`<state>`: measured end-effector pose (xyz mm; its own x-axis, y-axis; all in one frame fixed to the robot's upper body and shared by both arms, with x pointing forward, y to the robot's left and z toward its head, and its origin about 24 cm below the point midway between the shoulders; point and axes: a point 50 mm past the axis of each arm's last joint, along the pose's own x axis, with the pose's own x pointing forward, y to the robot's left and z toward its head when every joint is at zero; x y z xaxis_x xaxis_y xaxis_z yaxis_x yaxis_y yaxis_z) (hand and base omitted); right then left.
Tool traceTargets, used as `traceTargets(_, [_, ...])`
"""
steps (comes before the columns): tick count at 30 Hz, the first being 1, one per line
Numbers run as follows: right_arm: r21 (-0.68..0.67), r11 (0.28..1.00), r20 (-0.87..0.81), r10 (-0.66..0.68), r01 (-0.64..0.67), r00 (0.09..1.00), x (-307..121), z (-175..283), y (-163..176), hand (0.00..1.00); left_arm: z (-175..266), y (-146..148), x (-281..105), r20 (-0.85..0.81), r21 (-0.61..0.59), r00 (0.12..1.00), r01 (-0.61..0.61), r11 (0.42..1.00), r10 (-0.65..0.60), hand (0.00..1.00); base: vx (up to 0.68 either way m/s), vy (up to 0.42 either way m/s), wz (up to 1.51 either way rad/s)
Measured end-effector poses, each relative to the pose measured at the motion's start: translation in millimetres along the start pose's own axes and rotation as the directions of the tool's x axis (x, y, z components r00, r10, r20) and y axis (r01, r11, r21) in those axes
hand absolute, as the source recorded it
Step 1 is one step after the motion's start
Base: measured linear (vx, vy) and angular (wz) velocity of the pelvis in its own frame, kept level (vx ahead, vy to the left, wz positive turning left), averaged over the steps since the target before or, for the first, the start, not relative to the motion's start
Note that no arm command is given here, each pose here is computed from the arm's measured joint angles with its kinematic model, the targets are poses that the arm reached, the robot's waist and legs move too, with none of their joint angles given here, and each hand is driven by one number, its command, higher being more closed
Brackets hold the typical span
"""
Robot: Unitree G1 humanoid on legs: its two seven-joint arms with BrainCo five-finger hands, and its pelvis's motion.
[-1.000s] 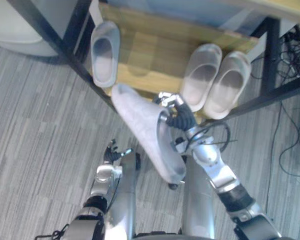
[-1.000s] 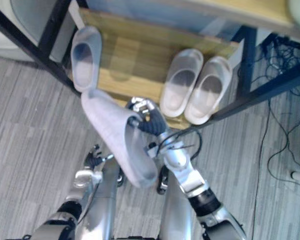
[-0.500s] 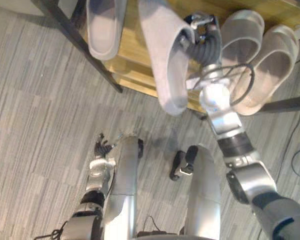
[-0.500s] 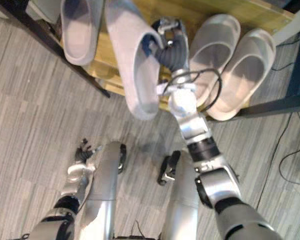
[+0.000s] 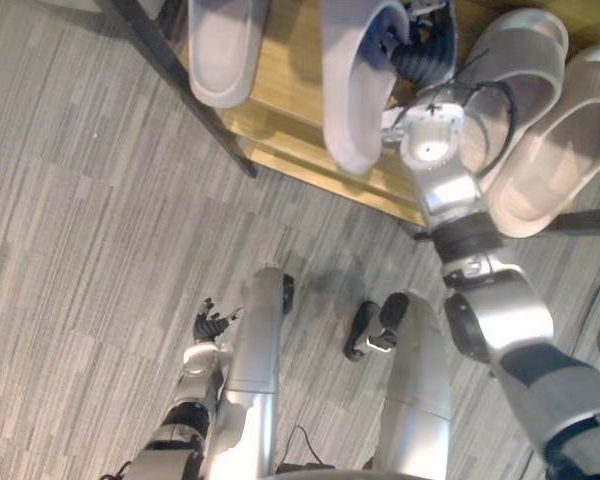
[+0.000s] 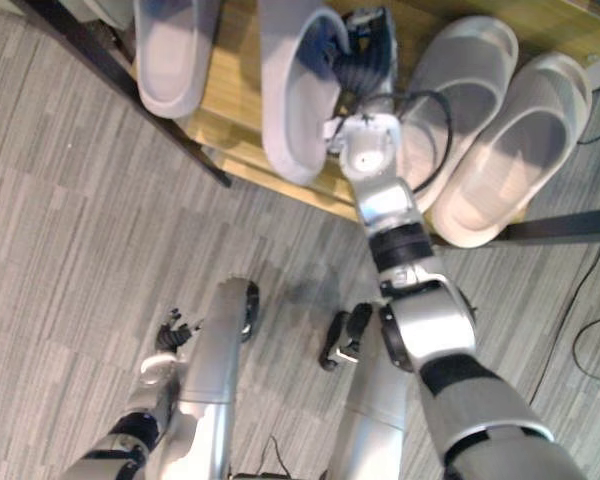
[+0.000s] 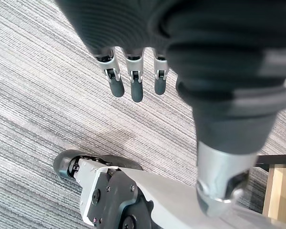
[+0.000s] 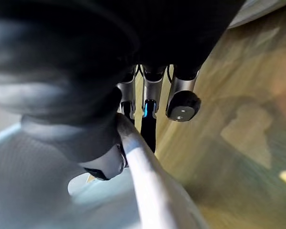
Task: Organize the slippers on the shoe rack
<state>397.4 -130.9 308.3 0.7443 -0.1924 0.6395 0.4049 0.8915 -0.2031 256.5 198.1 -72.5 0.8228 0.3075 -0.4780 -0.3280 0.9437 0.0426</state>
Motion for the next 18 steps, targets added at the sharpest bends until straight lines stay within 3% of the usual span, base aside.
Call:
traceTargets(8, [0.022, 0.997, -0.056, -0.076, 0.078, 0.996, 8, -3, -10, 0.0, -4, -2, -1, -0.011, -0.018, 1.0, -0.014, 1.0, 0.014, 0.0, 0.0, 0.0, 0.0])
traceTargets(18, [0.136, 0.99, -0.114, -0.031, 0.047, 0.993, 3, -2, 8, 0.0, -16, 6, -4, -0.063, -0.044, 0.997, -0.048, 0.998, 0.046, 0.0, 0.0, -0.008, -0.04])
